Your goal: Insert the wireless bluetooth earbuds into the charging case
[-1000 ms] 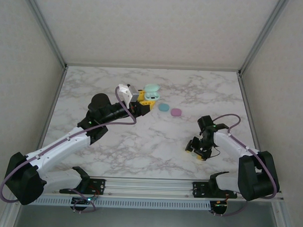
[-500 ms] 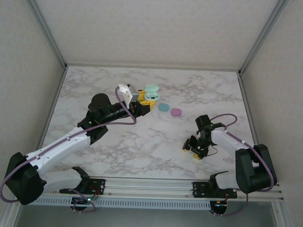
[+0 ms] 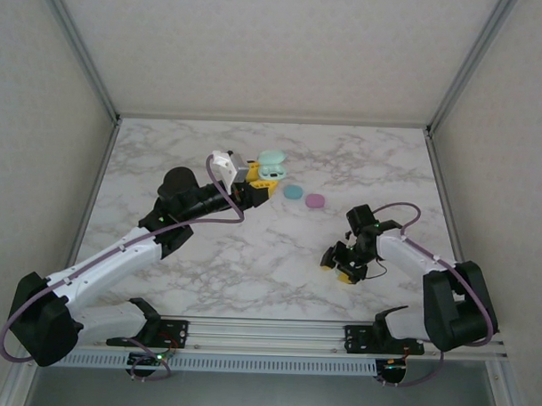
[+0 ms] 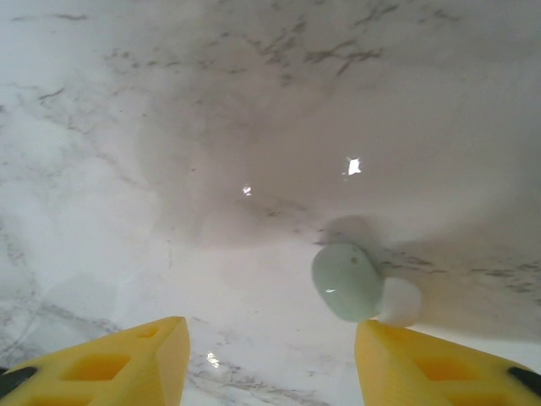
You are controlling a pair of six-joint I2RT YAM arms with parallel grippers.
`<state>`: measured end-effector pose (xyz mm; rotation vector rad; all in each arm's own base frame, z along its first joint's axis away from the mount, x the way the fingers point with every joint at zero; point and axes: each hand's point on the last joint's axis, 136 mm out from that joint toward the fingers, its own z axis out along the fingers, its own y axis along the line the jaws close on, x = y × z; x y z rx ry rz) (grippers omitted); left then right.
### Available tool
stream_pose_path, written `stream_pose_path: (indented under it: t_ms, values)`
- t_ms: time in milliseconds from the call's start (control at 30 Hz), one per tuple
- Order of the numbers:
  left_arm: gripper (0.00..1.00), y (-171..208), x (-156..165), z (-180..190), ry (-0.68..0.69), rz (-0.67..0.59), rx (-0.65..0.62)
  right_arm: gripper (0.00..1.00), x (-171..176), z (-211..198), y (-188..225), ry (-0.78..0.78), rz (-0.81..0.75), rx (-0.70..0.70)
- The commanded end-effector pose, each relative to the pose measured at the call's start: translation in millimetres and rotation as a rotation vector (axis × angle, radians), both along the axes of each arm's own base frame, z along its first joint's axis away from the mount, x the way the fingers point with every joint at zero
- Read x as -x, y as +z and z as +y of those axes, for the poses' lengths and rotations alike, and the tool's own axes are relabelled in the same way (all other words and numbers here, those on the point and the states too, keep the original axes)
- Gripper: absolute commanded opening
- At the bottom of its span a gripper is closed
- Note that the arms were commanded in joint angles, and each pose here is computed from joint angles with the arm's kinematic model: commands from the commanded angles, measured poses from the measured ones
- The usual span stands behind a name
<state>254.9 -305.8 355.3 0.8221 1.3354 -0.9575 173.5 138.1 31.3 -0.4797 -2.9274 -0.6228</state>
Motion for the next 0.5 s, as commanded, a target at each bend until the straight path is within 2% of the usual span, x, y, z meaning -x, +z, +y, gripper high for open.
stream_pose_path:
  t_ms: [0,167,333,467]
  values:
    - [0.22,10,5,-1,-0.014,-0.020,0.019,0.55,-2,1,15,0.004,-0.014,0.001]
    - [0.22,9,6,-1,-0.013,-0.019,0.014,0.53,0,-12,28,0.028,-0.024,0.076]
    - [0.22,10,6,0,-0.012,-0.020,0.018,0.50,-12,-24,36,0.079,-0.080,0.161]
    - [0.22,12,6,0,-0.012,-0.023,0.020,0.40,-25,-32,30,0.178,-0.105,0.235]
